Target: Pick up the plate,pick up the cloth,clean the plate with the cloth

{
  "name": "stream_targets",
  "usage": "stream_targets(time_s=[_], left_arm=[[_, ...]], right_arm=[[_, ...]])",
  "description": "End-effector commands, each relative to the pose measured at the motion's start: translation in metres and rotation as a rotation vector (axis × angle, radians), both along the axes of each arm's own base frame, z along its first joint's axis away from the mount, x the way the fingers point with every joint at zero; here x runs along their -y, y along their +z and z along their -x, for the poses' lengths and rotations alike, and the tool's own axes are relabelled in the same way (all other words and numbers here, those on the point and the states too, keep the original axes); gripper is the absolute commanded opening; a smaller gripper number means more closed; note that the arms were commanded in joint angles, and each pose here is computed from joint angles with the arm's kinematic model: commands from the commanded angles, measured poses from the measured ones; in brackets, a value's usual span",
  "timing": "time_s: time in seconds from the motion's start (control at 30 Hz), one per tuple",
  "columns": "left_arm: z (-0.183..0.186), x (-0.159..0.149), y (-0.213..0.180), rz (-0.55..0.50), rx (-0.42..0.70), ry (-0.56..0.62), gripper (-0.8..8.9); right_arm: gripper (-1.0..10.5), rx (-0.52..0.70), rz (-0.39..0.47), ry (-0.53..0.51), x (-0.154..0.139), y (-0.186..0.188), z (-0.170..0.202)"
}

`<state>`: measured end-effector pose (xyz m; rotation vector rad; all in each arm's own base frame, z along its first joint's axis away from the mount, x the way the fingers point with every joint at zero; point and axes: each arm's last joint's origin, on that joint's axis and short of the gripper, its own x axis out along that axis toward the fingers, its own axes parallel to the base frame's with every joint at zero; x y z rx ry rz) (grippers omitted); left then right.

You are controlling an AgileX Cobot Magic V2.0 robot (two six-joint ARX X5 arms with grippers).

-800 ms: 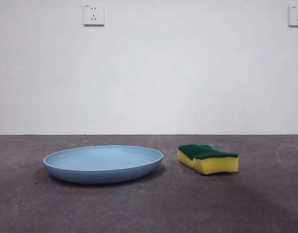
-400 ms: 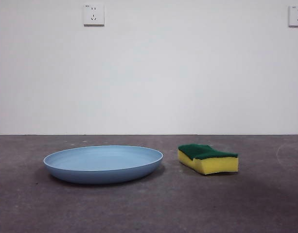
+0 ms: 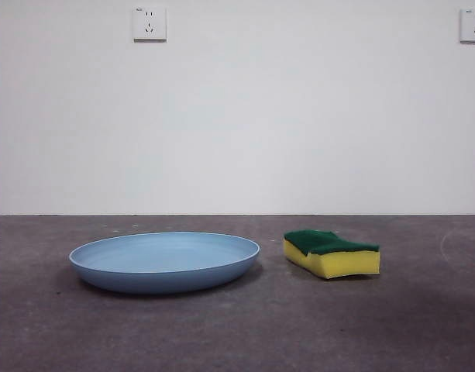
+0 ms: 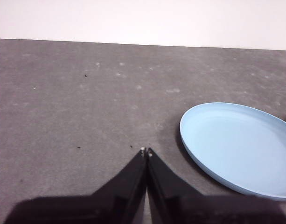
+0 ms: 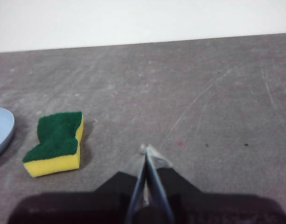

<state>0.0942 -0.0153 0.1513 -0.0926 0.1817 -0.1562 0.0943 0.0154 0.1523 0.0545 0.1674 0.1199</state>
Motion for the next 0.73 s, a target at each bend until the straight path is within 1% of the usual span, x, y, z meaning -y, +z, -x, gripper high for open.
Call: stream_targets(time_s=[0.03,0.73], left_arm=[[-0.0006,-0.0003,-0.0044,0.001,-0.011,0.008,-0.03],[-0.0007,-0.0004,-0.0044,0.000,-0.011,0.008,-0.03]], right_arm=[[0.0,-0.012,-0.063,-0.010,-0.0001,-0.0034,-0.0004],[0.0,-0.012,-0.064,-0.018,0.0001,-0.0033,-0.0005]])
